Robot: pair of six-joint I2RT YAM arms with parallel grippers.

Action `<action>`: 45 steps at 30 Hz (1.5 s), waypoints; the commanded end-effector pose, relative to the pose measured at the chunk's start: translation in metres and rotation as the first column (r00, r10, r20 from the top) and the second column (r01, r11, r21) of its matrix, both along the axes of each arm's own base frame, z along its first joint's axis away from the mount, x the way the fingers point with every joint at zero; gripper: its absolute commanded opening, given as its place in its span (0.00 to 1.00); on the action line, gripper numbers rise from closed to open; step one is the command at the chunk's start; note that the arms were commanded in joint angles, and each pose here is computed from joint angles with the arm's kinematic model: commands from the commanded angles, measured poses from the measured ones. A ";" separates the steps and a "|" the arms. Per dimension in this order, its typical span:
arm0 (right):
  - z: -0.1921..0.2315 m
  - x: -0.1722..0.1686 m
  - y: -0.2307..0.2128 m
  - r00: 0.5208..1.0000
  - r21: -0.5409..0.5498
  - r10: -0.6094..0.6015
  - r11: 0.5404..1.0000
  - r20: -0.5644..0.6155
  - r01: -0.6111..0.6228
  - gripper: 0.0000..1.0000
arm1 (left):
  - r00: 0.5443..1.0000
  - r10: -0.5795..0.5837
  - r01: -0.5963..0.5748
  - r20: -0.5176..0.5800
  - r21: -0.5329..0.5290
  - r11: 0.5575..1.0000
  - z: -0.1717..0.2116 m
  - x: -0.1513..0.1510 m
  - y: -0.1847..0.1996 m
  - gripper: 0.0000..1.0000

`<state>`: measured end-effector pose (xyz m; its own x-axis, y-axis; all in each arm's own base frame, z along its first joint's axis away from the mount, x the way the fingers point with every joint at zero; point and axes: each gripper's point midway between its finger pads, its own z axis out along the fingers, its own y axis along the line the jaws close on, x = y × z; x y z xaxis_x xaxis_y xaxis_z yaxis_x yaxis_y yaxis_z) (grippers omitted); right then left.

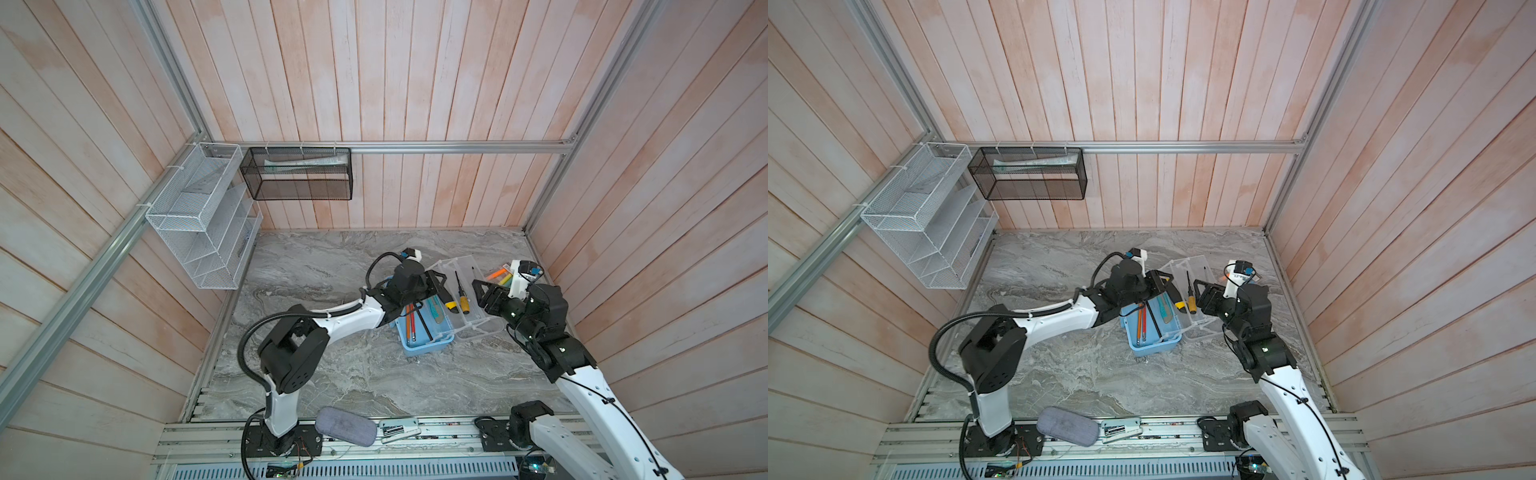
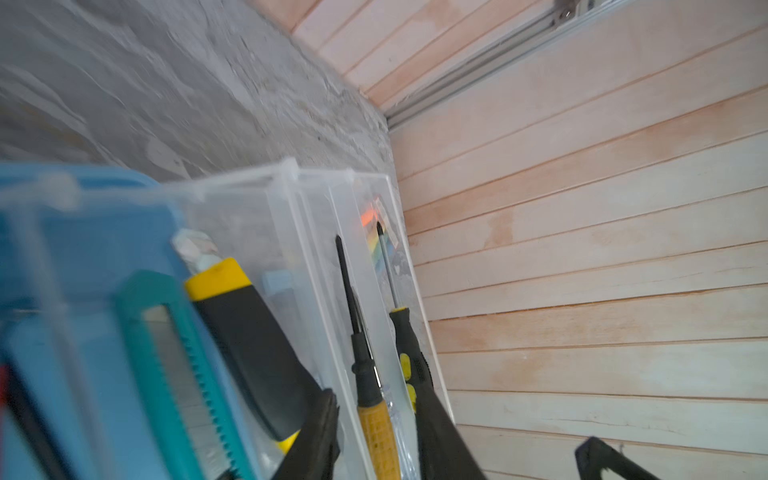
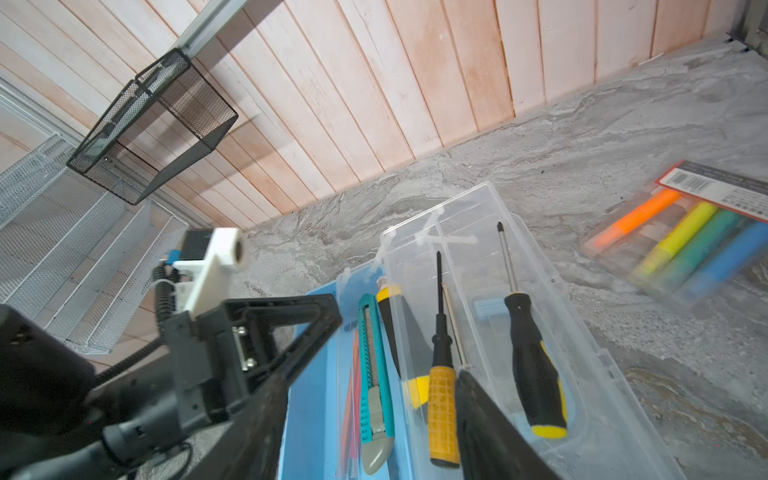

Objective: Pack the tool kit
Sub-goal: 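Draw the left arm back while the right gripper reaches to the clear-handled screwdriver, then close the right gripper on the clear-handled screwdriver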

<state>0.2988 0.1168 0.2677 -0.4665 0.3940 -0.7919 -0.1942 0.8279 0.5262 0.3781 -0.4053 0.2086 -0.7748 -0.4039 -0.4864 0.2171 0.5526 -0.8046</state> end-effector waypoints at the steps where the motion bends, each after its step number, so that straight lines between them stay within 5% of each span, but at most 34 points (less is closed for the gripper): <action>1: 0.010 0.005 0.024 1.000 -0.065 0.008 0.998 0.020 -0.007 0.63 | 0.996 0.021 -0.032 0.087 0.125 0.992 0.011 -0.009 0.050 0.39; 9: 0.003 0.008 0.130 0.989 -0.217 0.144 0.965 -0.019 -0.144 0.64 | 0.971 0.218 -0.240 0.102 0.345 0.907 0.006 -0.048 0.185 0.52; 15: -0.031 0.012 0.204 0.970 -0.221 0.208 0.947 -0.127 -0.232 0.66 | 0.918 0.387 -0.392 0.084 0.328 0.859 0.013 -0.083 0.283 0.56; 22: -0.085 0.017 0.294 0.899 -0.229 0.277 0.902 -0.339 -0.365 0.67 | 0.858 0.513 -0.499 0.039 0.305 0.811 0.006 -0.099 0.352 0.59; 29: -0.122 0.026 0.346 0.842 -0.134 0.294 0.911 -0.452 -0.390 0.64 | 0.865 0.501 -0.493 -0.023 0.144 0.858 -0.004 -0.098 0.373 0.59; 45: -0.216 -0.004 0.401 0.716 -0.233 0.233 0.841 -0.658 -0.487 0.48 | 0.856 0.512 -0.506 -0.071 0.090 0.858 -0.027 -0.096 0.396 0.57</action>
